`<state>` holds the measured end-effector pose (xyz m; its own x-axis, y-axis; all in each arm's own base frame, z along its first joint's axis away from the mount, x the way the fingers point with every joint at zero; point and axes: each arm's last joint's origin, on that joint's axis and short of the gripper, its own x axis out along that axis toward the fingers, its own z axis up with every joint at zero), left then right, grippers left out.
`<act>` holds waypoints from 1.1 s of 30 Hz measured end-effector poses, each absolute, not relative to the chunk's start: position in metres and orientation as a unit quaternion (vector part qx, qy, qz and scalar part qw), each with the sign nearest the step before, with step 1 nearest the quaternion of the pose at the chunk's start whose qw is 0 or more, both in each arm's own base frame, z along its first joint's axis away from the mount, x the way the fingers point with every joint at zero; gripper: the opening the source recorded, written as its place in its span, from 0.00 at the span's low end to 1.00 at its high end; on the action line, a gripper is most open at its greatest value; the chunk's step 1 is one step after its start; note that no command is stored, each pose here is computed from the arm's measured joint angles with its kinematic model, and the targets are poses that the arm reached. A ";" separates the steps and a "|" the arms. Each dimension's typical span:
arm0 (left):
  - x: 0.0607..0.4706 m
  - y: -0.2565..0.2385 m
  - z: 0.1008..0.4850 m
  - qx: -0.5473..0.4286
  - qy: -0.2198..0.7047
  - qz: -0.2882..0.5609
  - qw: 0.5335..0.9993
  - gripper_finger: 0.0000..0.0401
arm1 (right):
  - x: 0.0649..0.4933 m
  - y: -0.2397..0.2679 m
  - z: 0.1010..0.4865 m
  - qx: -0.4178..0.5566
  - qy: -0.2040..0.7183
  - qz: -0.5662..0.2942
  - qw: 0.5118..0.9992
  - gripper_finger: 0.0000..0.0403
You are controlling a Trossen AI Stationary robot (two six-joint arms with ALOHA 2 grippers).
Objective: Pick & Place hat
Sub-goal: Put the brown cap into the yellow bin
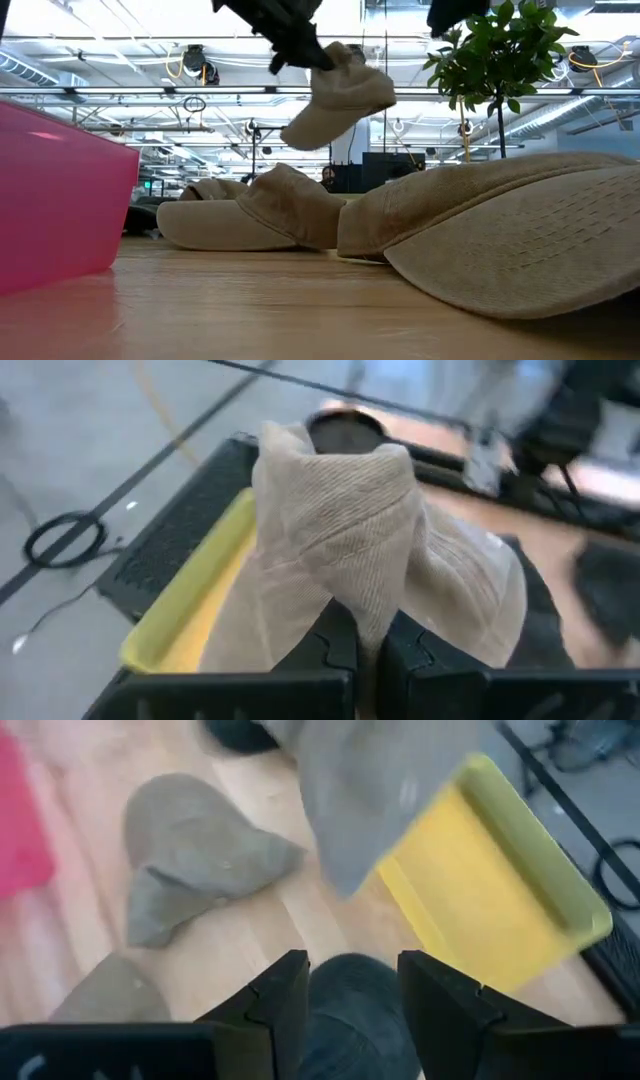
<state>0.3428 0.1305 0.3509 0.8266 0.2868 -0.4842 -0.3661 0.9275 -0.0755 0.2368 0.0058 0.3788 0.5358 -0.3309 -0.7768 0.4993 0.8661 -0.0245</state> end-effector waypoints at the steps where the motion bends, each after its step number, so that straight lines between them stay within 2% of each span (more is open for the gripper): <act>1: 0.339 0.134 0.352 -0.096 0.216 0.186 0.954 0.02 | 0.233 0.007 0.371 0.108 0.418 -0.251 0.866 0.35; 8: 0.324 0.149 0.328 -0.239 0.081 0.231 0.940 0.02 | 0.217 0.017 0.322 0.183 0.356 -0.262 0.878 0.35; 15: 0.348 0.150 0.290 -0.321 -0.018 0.270 0.907 0.02 | 0.199 0.016 0.281 0.236 0.320 -0.268 0.878 0.34; 21: 0.374 0.153 0.283 -0.326 -0.128 0.288 0.891 0.02 | 0.183 0.014 0.272 0.230 0.325 -0.267 0.878 0.22; 28: 0.409 0.168 0.252 -0.363 -0.133 0.306 0.870 0.02 | 0.176 0.013 0.277 0.180 0.326 -0.243 0.896 0.02; 33: 0.427 0.174 0.232 -0.375 -0.128 0.327 0.858 0.02 | 0.172 0.013 0.277 0.165 0.337 -0.239 0.896 0.04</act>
<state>0.4268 0.1744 0.2315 0.7526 0.6580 -0.0257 -0.4653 0.5037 -0.7279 0.1722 0.0126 0.2766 0.6588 -0.3168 -0.6823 0.5397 0.8309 0.1353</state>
